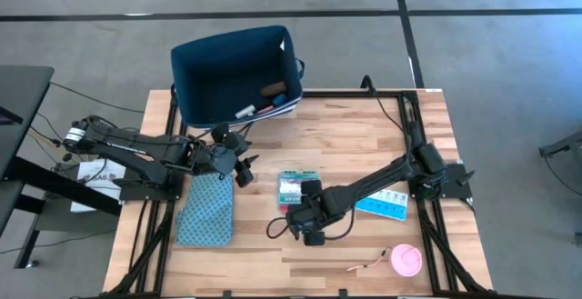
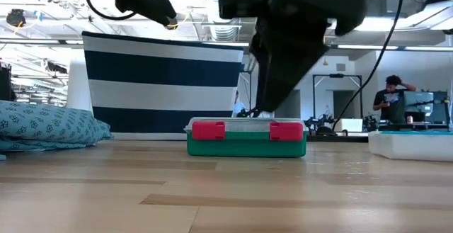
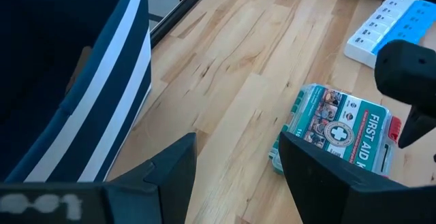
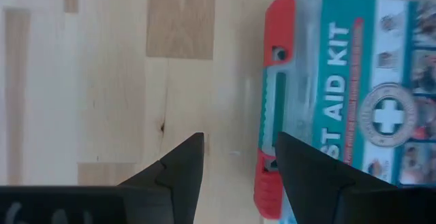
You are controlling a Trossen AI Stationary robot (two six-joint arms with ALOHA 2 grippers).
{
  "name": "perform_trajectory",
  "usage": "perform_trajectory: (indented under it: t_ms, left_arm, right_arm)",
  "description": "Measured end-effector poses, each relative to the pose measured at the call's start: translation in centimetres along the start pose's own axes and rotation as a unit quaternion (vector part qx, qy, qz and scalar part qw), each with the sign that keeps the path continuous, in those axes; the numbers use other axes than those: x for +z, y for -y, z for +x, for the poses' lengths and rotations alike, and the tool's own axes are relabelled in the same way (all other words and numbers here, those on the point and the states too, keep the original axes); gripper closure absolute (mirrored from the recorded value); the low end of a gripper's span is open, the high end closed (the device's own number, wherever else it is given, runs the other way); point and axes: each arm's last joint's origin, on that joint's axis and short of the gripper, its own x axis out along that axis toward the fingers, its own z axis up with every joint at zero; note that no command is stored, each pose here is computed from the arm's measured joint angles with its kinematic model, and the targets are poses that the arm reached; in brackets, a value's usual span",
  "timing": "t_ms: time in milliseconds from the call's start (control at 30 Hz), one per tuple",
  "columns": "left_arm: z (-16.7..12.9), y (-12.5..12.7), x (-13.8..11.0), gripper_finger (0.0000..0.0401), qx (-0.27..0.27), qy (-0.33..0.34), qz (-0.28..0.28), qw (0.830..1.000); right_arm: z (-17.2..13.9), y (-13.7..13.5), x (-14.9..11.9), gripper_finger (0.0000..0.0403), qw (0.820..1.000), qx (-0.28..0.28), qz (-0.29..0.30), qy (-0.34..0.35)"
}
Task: Pick & place medical supplies in basket/bin
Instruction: Put the first aid kit into the blue bin
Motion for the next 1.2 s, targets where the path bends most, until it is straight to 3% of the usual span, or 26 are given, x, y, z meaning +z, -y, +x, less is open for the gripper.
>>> perform_trajectory:
  t_ms: [533,1200]
  left_arm:
    - [0.0,0.0,0.0,0.0202,0.000,0.000,0.000,1.000]
    - [0.0,0.0,-0.1,0.0202,0.002,-0.005,0.004,1.000]
  right_arm:
    - [0.4,1.6,0.5,0.0232,1.000,-0.005,0.020,0.005]
    - [0.2,0.7,0.7,0.0233,1.000,0.017,0.015,0.022]
